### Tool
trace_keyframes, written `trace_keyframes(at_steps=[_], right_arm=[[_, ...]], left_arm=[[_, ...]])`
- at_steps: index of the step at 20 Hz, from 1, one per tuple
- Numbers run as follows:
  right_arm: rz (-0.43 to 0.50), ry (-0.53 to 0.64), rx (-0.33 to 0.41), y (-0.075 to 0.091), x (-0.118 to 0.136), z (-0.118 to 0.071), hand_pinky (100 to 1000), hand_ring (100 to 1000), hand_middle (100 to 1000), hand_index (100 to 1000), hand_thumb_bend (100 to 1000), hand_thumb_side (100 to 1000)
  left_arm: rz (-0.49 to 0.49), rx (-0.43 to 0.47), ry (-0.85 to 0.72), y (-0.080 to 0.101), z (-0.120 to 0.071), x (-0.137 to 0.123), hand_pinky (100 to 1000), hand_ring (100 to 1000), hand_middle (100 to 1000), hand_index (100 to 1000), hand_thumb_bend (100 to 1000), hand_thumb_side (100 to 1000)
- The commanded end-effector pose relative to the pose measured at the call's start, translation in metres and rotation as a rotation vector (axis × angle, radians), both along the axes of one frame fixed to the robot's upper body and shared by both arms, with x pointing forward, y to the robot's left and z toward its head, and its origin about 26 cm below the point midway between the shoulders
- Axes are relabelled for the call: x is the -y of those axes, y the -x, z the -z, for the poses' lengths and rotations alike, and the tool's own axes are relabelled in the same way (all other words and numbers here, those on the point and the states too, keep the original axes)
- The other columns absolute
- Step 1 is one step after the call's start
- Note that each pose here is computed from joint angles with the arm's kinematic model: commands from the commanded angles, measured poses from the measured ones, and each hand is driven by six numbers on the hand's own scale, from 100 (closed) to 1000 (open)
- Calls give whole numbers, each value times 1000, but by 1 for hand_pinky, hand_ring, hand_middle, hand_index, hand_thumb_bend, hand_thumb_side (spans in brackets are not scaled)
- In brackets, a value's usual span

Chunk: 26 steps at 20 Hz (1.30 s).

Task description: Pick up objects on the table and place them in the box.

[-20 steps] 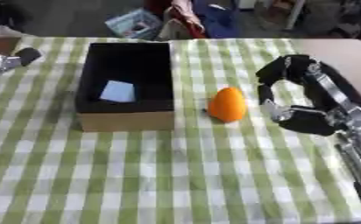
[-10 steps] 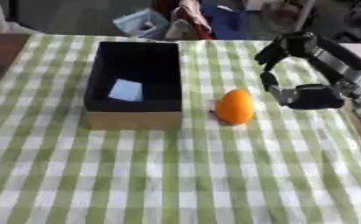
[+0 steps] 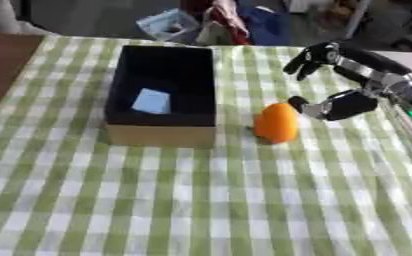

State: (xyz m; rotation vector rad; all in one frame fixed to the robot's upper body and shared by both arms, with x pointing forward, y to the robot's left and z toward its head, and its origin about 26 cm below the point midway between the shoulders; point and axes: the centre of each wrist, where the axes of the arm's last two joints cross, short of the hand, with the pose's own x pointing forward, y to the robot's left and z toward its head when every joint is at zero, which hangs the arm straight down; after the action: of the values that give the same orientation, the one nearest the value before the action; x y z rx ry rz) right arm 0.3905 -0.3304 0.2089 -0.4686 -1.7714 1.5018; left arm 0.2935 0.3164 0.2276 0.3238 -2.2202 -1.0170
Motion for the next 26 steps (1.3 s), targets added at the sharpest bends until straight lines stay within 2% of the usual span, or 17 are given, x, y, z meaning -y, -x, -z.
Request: trace_keyframes(at_steps=[1,9,22,26], right_arm=[[30,44,6,-8,9,-3,748,688,706,812,363,363],[82,85,-44,-28,13,22,750,693,708,815,428,416],[106,157,-141,-42,12,55,748,698,695,789,426,461],[123,171,-147,-44,13,63,742,687,661,760,412,454]], left_arm=[[-3,22,-3,4,-6,-1,661,479,488,664,315,106],[2,-7,13,5,5,0,661,478,486,664,309,122],[1,-42,22,5,10,2,662,476,484,663,298,137],[1,-47,25,5,11,2,661,476,484,662,297,138]])
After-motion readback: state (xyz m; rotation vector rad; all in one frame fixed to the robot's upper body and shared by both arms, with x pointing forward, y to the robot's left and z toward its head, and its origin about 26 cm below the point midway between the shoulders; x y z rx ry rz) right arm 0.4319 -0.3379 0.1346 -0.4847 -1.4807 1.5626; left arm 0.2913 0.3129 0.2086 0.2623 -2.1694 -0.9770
